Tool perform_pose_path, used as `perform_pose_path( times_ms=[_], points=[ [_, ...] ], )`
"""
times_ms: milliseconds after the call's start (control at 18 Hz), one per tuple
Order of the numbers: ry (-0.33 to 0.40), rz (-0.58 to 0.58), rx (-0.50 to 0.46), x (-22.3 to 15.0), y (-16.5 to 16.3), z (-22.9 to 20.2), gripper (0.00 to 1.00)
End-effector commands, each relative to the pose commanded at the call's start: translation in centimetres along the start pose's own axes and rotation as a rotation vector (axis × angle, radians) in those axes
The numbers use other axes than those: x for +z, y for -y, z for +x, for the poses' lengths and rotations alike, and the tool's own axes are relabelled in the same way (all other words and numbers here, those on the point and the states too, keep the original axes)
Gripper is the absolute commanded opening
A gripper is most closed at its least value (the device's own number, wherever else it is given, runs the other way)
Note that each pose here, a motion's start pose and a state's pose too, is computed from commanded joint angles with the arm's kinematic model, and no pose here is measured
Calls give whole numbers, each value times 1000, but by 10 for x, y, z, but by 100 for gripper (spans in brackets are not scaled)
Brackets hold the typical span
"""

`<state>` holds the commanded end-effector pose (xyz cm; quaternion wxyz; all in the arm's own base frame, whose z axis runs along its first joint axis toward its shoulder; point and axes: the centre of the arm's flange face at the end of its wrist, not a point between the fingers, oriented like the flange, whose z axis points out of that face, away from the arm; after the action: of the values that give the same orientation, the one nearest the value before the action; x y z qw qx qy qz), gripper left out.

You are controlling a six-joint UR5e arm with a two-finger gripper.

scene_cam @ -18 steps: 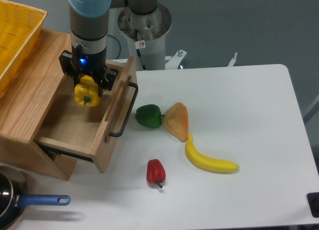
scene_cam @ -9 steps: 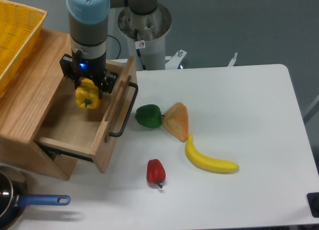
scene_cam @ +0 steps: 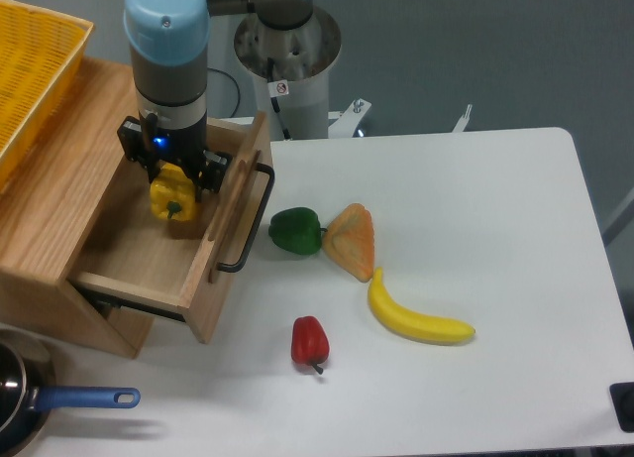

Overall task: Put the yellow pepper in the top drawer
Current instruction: 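Lower the pepper further onto the drawer bottom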

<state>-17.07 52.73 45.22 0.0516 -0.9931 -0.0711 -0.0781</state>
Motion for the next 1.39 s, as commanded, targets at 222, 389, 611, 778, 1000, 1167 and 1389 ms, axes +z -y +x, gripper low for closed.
perform_pose_path(
  times_ms=[222,389,611,778,1000,1167,1389],
  points=[
    [1,3,1,-1,0,0,54],
    [2,1,2,0,1,0,56],
    [12,-1,2,-2,0,-1,58],
    [18,-9,0,0,0,-2,58],
    [17,-13,7,3,2,1,58],
    [17,-15,10,4,3,2,60],
    [17,-15,10,4,3,2,65]
  ],
)
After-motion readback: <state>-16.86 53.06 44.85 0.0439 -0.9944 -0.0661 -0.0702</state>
